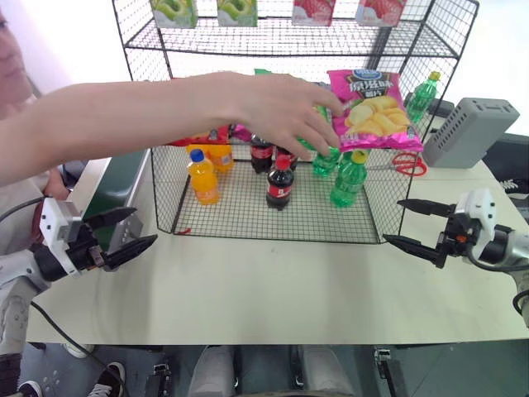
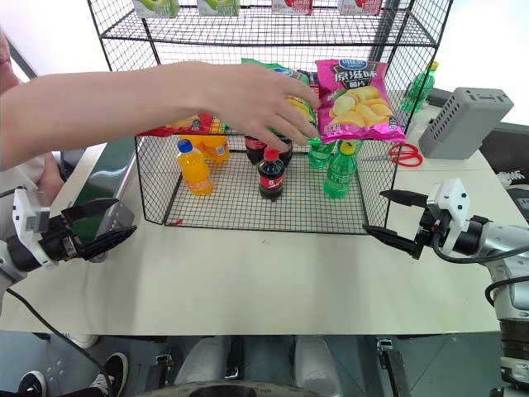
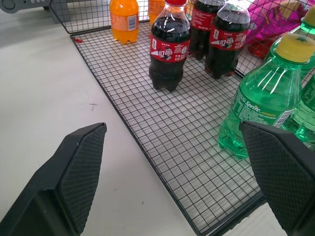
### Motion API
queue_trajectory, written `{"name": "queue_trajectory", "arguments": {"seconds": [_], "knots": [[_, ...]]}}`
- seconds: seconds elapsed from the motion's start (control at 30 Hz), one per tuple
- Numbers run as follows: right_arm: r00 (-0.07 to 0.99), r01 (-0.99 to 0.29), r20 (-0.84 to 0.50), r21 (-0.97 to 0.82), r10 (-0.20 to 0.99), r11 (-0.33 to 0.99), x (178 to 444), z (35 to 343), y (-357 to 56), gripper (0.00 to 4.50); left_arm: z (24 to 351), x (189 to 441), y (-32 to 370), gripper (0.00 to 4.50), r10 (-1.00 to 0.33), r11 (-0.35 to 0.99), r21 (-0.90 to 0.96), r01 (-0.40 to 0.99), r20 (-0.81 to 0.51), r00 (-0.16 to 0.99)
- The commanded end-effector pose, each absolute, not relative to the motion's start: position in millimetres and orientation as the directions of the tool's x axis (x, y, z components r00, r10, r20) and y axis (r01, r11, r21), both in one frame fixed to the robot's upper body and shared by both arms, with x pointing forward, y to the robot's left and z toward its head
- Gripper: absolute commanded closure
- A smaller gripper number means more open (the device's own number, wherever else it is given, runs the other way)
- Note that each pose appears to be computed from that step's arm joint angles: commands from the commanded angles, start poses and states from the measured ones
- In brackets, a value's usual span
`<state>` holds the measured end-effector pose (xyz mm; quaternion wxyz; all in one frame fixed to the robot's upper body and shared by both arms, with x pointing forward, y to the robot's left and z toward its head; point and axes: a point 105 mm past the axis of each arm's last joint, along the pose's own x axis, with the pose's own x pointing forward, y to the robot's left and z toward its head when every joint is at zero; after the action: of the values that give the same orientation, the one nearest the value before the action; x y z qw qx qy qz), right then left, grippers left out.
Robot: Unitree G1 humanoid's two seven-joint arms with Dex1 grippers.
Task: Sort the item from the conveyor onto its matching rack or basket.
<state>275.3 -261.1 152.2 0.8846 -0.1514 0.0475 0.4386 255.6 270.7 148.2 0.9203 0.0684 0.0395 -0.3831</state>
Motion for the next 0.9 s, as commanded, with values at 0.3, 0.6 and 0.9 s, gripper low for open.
{"name": "queue_trajectory", "arguments": {"seconds": [0.3,0.6,0.9], "knots": [[0.604,-0.792,-0.206,-0.263,0.77,0.551,275.3,160.7,-255.8,0.0,157.0,252.0,274.4,0.06,-0.698,0.7,0.124,0.704,-0.09,0.71],[0.601,-0.795,-0.211,-0.265,0.771,0.547,275.5,160.4,-255.9,0.0,156.3,251.4,273.5,0.06,-0.7,0.698,0.124,0.705,-0.087,0.708],[0.599,-0.795,-0.211,-0.267,0.772,0.544,276.8,161.1,-255.6,0.0,157.2,251.5,272.9,0.06,-0.699,0.7,0.128,0.703,-0.08,0.711]]}}
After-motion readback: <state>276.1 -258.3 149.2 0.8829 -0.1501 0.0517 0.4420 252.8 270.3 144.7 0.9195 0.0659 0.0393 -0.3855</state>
